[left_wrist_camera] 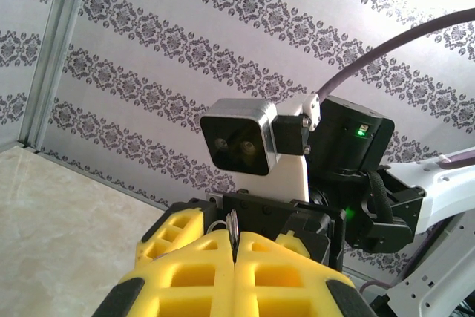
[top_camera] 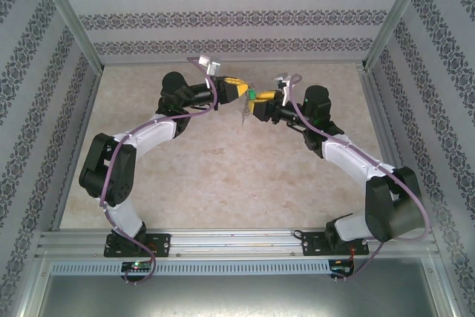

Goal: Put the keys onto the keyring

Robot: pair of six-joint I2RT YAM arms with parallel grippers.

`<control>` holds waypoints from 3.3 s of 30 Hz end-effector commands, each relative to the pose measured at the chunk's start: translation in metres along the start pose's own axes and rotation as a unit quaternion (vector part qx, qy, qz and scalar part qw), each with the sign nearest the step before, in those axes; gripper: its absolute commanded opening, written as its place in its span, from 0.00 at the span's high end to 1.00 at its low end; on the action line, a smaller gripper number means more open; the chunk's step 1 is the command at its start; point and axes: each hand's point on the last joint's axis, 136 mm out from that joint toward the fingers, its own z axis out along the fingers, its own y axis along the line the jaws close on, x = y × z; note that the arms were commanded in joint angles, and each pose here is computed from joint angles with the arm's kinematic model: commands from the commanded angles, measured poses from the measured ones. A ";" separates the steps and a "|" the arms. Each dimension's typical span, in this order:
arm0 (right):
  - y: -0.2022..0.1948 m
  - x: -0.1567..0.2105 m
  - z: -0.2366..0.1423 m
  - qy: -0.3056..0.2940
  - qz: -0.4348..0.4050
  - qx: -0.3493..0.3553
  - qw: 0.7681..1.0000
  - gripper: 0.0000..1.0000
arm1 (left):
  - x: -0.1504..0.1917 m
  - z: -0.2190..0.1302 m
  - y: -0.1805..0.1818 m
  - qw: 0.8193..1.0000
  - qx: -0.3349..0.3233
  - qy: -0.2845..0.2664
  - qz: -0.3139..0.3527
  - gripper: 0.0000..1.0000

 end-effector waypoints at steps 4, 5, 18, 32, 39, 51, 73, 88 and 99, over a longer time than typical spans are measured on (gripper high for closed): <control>0.008 -0.019 0.006 -0.018 -0.035 -0.009 0.999 0.48 | -0.009 -0.003 -0.007 1.000 0.019 -0.009 0.021 1.00; 0.008 -0.020 0.006 -0.018 -0.036 -0.011 0.999 0.51 | -0.009 -0.003 -0.007 1.000 0.020 -0.009 0.021 1.00; 0.018 -0.013 0.004 0.002 -0.044 -0.030 0.999 0.93 | -0.008 -0.003 -0.007 0.999 0.025 -0.008 0.018 1.00; 0.041 0.001 0.006 0.044 -0.052 -0.072 0.995 1.00 | -0.015 -0.002 -0.009 0.999 0.032 -0.015 0.023 1.00; 0.041 0.006 0.013 0.058 -0.053 -0.072 0.994 1.00 | -0.015 -0.002 -0.009 0.999 0.033 -0.015 0.021 1.00; 0.027 -0.006 -0.005 0.038 -0.040 -0.040 0.998 0.66 | -0.015 -0.002 -0.008 0.999 0.033 -0.017 0.022 1.00; 0.044 -0.069 -0.021 -0.038 -0.027 -0.099 0.994 0.62 | -0.015 -0.002 -0.011 0.999 0.048 -0.014 0.011 1.00; 0.049 -0.059 -0.005 -0.024 -0.015 -0.128 0.991 0.74 | -0.017 -0.002 -0.013 0.999 0.049 -0.016 0.013 1.00; 0.049 -0.062 -0.003 -0.024 -0.018 -0.135 0.990 0.94 | -0.016 -0.001 -0.013 0.999 0.051 -0.013 0.011 1.00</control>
